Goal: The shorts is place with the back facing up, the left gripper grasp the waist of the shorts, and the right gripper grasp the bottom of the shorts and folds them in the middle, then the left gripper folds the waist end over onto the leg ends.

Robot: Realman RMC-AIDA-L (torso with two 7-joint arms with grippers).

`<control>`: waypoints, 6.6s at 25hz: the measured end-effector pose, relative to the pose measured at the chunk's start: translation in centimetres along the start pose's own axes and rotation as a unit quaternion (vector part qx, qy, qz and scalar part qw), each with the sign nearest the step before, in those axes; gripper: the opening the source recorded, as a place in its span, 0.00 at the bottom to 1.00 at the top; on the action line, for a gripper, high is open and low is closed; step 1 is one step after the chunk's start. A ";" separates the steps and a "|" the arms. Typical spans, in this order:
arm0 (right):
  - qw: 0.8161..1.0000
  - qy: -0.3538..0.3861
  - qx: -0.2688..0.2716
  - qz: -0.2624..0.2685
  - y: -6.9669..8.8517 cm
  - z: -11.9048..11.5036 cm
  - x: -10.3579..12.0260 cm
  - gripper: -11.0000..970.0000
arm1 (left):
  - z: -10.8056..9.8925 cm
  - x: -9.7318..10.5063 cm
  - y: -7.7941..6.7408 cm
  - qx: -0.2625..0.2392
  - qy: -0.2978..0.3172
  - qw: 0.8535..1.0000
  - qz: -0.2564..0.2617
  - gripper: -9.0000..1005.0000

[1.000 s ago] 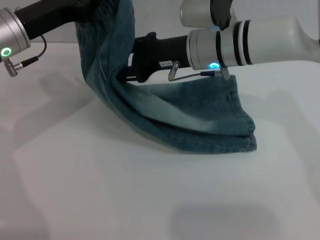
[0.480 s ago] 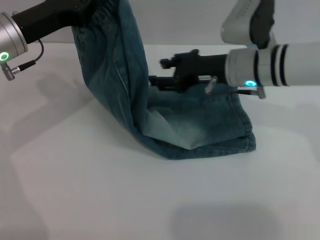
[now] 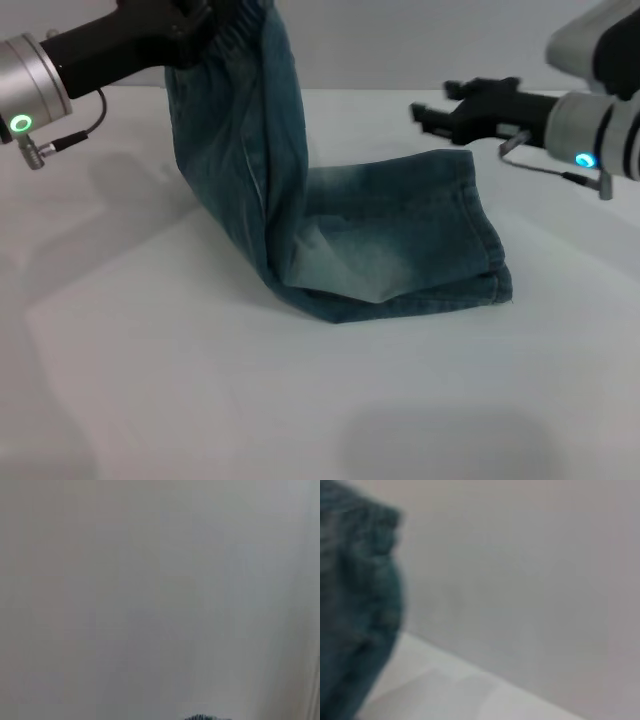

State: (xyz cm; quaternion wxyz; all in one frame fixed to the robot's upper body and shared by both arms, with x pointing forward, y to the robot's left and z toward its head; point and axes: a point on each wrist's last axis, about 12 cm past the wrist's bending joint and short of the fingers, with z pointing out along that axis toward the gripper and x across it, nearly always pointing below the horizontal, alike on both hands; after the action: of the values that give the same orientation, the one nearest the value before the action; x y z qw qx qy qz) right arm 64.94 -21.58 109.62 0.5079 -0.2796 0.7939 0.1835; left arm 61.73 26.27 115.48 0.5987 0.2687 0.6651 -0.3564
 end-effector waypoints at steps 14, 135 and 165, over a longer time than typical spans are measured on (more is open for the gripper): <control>0.992 -0.018 0.116 0.048 -3.3 -1.4 0.5 0.60 | 2.6 0.5 -2.7 0.074 0.011 0.997 -0.003 0.05; 0.895 0.278 -0.307 -0.165 14.6 3.7 -2.7 0.60 | -10.9 9.1 -2.9 -0.238 -0.227 0.943 -0.043 0.85; 0.936 0.080 -0.317 -0.127 13.0 2.4 -3.7 0.60 | -11.0 9.1 -2.6 -0.245 -0.226 0.942 -0.039 0.85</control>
State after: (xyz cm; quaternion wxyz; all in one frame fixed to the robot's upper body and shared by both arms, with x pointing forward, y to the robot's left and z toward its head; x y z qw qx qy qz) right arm 59.59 -9.16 112.07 0.3465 -0.5387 0.6905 0.3361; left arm 51.82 32.83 107.23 0.7664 0.0000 0.5888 -0.2570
